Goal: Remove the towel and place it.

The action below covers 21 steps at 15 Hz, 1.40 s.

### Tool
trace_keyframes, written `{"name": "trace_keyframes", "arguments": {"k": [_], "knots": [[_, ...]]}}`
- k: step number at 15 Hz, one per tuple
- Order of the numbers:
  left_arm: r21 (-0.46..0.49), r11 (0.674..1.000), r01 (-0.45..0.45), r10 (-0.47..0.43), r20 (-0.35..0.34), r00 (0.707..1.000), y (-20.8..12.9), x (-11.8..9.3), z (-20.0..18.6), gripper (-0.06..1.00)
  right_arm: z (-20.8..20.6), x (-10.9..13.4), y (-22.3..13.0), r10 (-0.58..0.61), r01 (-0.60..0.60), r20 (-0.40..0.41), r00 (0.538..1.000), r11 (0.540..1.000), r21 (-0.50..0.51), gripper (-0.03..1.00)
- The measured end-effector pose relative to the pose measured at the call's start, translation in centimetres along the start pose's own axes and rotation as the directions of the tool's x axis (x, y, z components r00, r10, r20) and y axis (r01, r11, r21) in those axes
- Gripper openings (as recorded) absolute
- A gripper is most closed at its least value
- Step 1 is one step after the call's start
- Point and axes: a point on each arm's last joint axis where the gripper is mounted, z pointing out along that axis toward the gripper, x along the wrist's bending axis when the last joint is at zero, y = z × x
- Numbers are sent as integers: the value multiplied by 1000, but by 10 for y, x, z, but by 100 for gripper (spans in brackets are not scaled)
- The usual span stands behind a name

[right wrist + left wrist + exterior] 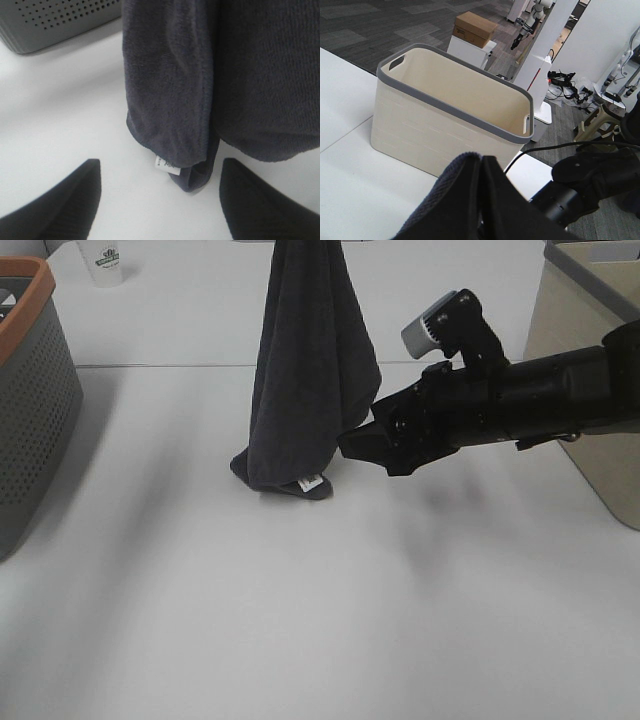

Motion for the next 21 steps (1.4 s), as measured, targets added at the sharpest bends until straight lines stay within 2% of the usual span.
{"name": "trace_keyframes", "arguments": {"k": [4,5,11,12,16,21], "knots": [[3,1000,0,0,5,1000,0,0,0,0,25,-19,6,-3,3,1,1000,1000,-9,67],[3,1000,0,0,5,1000,0,0,0,0,35,-23,6,3,-4,-24,1000,1000,-22,67],[4,1000,5,-5,3,1000,-2,2,1,0,55,-22,-9,15,-17,-110,994,1000,-20,66],[5,1000,10,-10,1,1000,-3,4,2,0,55,-22,-8,14,-18,-121,993,999,-30,63],[-7,1000,12,-12,-24,1000,-2,7,2,0,64,-21,-19,10,-13,-149,989,1000,-15,61],[-6,1000,13,-13,-24,1000,-3,7,2,0,66,-19,-21,17,-22,-179,984,999,-24,49]]}}
